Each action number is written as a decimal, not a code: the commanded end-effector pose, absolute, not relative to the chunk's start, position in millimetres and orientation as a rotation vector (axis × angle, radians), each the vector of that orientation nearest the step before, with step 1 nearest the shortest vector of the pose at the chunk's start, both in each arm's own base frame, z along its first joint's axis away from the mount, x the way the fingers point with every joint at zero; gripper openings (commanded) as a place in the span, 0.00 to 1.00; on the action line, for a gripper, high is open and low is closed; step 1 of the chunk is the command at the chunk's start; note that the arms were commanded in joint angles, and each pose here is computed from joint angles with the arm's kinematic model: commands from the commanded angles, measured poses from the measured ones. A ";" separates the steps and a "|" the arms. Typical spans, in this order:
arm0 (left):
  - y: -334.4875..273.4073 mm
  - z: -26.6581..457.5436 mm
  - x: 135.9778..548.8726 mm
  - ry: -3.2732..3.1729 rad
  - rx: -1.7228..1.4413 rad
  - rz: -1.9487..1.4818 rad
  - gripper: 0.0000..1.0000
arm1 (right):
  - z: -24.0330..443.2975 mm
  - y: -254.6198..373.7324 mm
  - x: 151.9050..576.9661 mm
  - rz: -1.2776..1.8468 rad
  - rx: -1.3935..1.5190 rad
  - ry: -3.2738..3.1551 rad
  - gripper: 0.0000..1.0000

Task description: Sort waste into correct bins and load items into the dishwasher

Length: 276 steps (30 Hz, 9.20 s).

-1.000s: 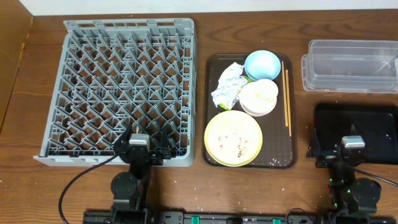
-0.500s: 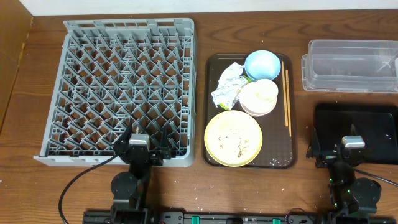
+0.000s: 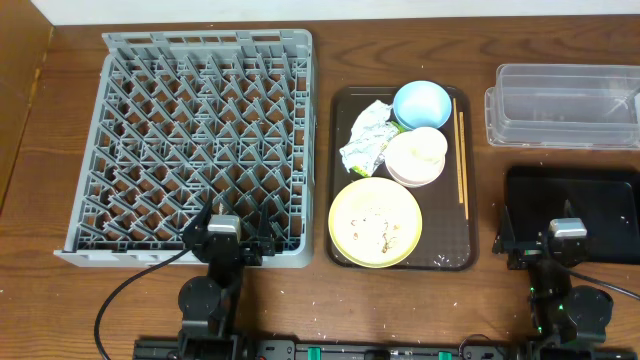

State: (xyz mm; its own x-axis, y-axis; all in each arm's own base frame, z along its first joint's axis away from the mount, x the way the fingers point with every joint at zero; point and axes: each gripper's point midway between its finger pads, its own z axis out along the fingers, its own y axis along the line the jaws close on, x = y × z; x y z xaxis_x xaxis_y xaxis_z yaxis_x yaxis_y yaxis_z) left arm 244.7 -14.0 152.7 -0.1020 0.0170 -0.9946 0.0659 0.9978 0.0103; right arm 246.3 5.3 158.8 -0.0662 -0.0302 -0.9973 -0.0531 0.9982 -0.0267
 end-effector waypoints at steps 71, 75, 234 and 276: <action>-70.1 255.2 277.7 2.871 -0.168 -0.182 0.98 | 158.9 3.3 246.0 0.022 -0.050 1.636 0.99; -63.1 247.2 282.3 2.955 -0.124 0.133 0.98 | 158.9 3.3 246.0 0.022 -0.050 1.636 0.99; 155.2 264.0 319.0 2.474 -1.155 0.117 0.98 | 25.8 272.2 461.7 0.097 -0.296 2.836 0.18; 155.2 264.0 319.0 2.474 -1.155 0.117 0.98 | 285.7 154.1 474.7 0.257 0.157 2.404 0.01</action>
